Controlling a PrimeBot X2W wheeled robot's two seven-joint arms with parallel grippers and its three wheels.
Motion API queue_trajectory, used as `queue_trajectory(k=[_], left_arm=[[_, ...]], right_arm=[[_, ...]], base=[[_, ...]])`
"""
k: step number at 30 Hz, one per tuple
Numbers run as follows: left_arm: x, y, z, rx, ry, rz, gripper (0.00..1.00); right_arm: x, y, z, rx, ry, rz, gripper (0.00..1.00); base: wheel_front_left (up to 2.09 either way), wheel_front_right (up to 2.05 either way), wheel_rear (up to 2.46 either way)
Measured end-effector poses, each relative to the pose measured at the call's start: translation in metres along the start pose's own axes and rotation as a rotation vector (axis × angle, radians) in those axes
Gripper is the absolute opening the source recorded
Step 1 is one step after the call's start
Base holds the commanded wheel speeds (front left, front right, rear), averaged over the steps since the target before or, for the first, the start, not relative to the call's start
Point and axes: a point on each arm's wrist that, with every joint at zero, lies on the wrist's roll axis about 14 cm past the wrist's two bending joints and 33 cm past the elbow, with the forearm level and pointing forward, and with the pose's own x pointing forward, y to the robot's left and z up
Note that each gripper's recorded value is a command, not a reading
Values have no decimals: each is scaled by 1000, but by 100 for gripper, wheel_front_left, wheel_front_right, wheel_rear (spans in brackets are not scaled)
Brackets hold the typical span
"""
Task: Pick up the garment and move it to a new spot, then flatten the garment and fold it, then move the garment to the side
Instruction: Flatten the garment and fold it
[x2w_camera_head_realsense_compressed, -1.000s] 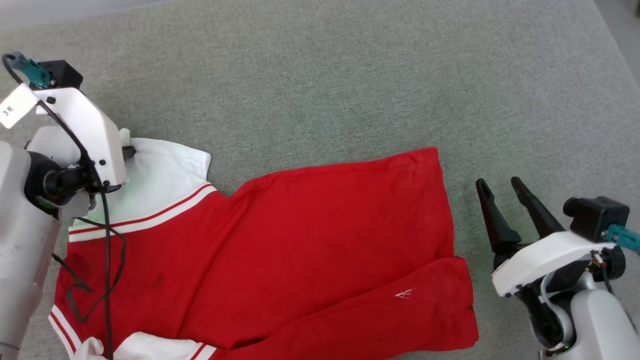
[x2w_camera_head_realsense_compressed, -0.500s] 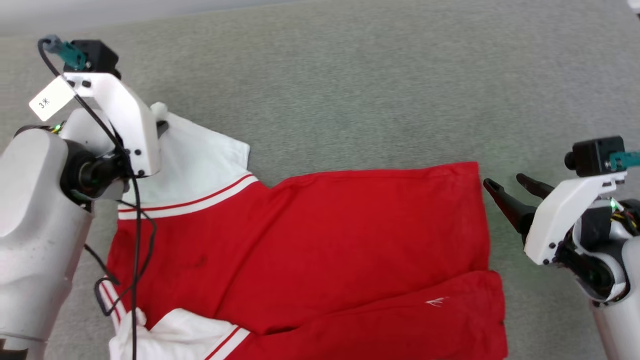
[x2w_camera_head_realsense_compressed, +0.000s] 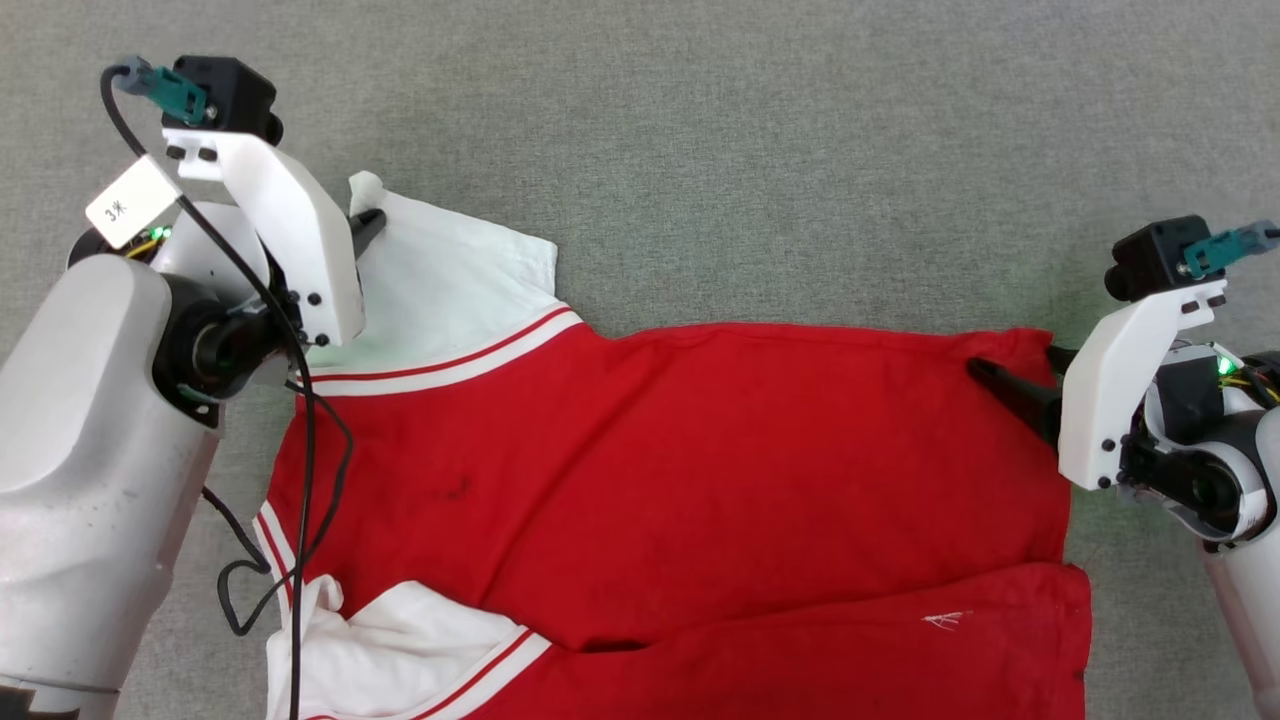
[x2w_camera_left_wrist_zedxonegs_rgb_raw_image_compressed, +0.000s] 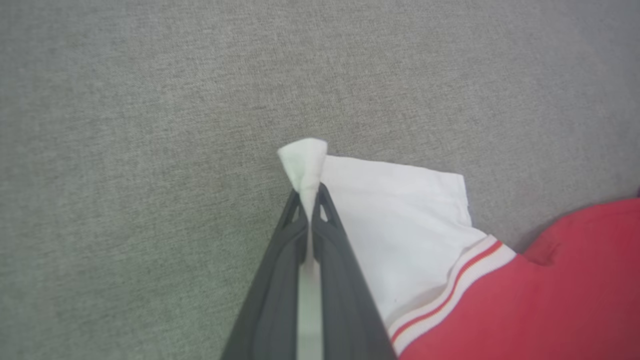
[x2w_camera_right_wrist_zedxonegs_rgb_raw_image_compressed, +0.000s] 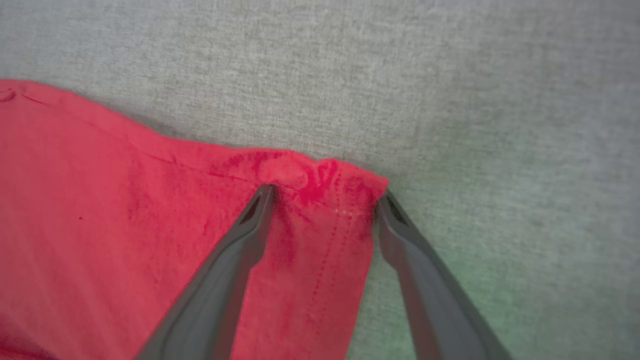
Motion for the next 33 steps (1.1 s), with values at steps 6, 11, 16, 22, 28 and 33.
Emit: queue_trajectory(k=[6,11,16,22,28,33], left_arm=[[-6,4,-4,-12,-17,7,0],[-19,4,11,-16,-99,9,0],[-41,3,27,-16,-216,26,0],[-78,11,29,-24,-320,69,0],[-108,13,-6,-67,-356,99,0],[-126,9,-52,-146,-340,110,0]], right_arm=[[2,2,-8,6,64,19,0],[-7,1,9,9,-15,17,0],[-32,-4,45,-2,-181,-12,0],[-58,-5,46,15,-271,-37,0],[-76,0,24,35,-323,-48,0],[-83,8,-4,60,-348,-42,0]], base=[[0,0,0],[0,0,0],[0,0,0],[0,0,0],[0,0,0],[0,0,0]])
